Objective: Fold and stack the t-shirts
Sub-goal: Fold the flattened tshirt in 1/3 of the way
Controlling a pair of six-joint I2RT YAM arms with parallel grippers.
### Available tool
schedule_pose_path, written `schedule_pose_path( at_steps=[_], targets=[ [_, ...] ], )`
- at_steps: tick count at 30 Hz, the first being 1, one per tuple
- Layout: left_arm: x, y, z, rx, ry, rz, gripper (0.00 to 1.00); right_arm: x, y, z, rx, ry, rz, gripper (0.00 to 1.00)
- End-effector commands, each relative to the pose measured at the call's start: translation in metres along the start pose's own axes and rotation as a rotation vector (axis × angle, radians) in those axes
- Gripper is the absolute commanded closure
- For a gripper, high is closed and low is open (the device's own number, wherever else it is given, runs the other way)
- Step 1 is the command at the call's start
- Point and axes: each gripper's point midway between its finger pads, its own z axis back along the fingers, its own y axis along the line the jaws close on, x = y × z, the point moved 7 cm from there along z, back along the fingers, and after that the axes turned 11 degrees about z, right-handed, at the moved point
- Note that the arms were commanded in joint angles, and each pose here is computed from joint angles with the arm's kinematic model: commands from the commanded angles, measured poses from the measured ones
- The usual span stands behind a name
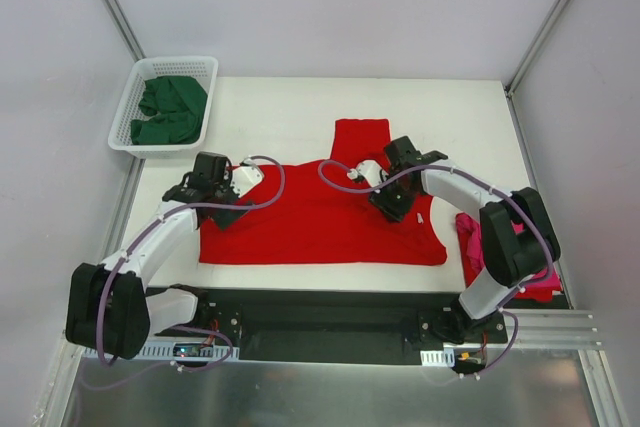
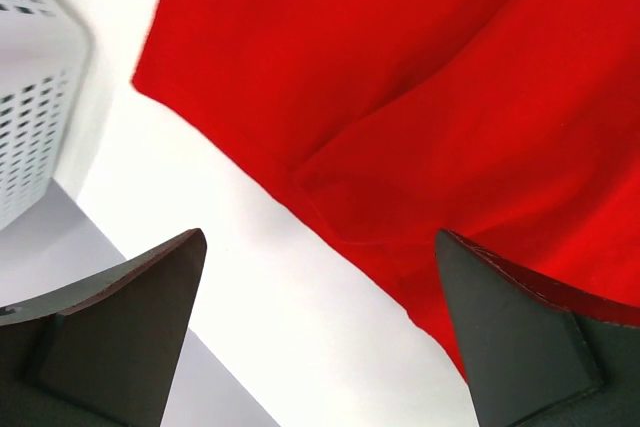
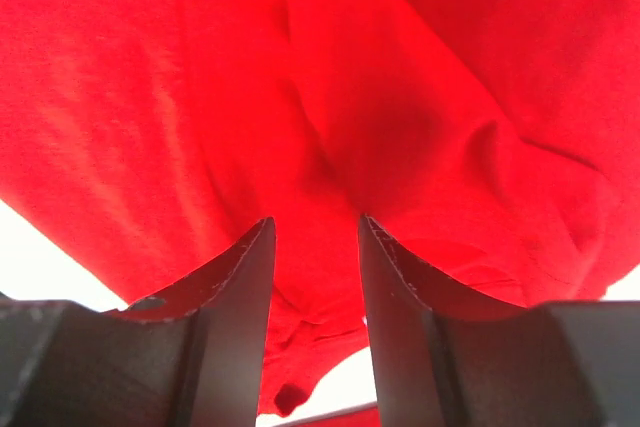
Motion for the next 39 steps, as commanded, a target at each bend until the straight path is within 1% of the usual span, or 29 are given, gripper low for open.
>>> schedule_pose_path(
  at_steps=[1,3,4,9,11,17,19,21,22,24,25,27,30,31,32,33,39],
  targets=[
    [0.015,0.009,0.019,0.039,-0.09,0.03,0.01,0.013,0.003,0.007,0.058,-0.062,0.016,0.56],
    [0.017,0.01,0.024,0.047,-0.11,0.03,0.01,0.013,0.002,0.006,0.058,-0.062,0.024,0.54],
    [0.017,0.01,0.025,0.051,-0.115,0.03,0.01,0.012,0.001,0.005,0.047,-0.05,0.028,0.51],
    [0.017,0.01,0.031,0.063,-0.139,0.023,0.01,0.012,-0.003,0.004,-0.009,-0.027,0.059,0.46],
    [0.016,0.01,0.032,0.063,-0.143,0.023,0.01,0.013,-0.005,0.004,-0.025,-0.028,0.066,0.41],
    [0.014,0.007,0.031,0.052,-0.145,0.024,0.01,0.015,-0.006,-0.002,-0.057,-0.008,0.114,0.41],
    [0.014,0.007,0.031,0.051,-0.147,0.025,0.01,0.015,-0.006,-0.003,-0.063,0.002,0.126,0.42],
    [0.014,0.007,0.031,0.048,-0.149,0.025,0.01,0.015,-0.005,-0.007,-0.053,0.01,0.134,0.46],
    [0.013,0.006,0.031,0.047,-0.149,0.025,0.01,0.015,-0.006,-0.009,-0.052,0.016,0.135,0.5],
    [0.014,0.006,0.032,0.047,-0.153,0.023,0.01,0.014,-0.004,-0.012,-0.037,0.026,0.142,0.54],
    [0.014,0.006,0.032,0.047,-0.153,0.023,0.01,0.014,-0.004,-0.013,-0.033,0.028,0.145,0.59],
    [0.013,0.007,0.032,0.051,-0.154,0.025,0.01,0.013,-0.003,-0.015,-0.027,0.036,0.155,0.63],
    [0.012,0.006,0.032,0.049,-0.152,0.025,0.01,0.014,-0.004,-0.016,-0.029,0.041,0.169,0.81],
    [0.012,0.006,0.032,0.049,-0.152,0.025,0.01,0.014,-0.004,-0.016,-0.033,0.045,0.17,0.92],
    [0.012,0.006,0.032,0.05,-0.151,0.027,0.01,0.015,-0.006,-0.014,-0.04,0.041,0.17,0.97],
    [0.011,0.005,0.032,0.048,-0.151,0.025,0.01,0.016,-0.006,-0.013,-0.046,0.038,0.171,0.99],
    [0.012,0.005,0.03,0.042,-0.147,0.029,0.01,0.027,-0.013,0.006,-0.11,0.012,0.183,0.99]
  ],
)
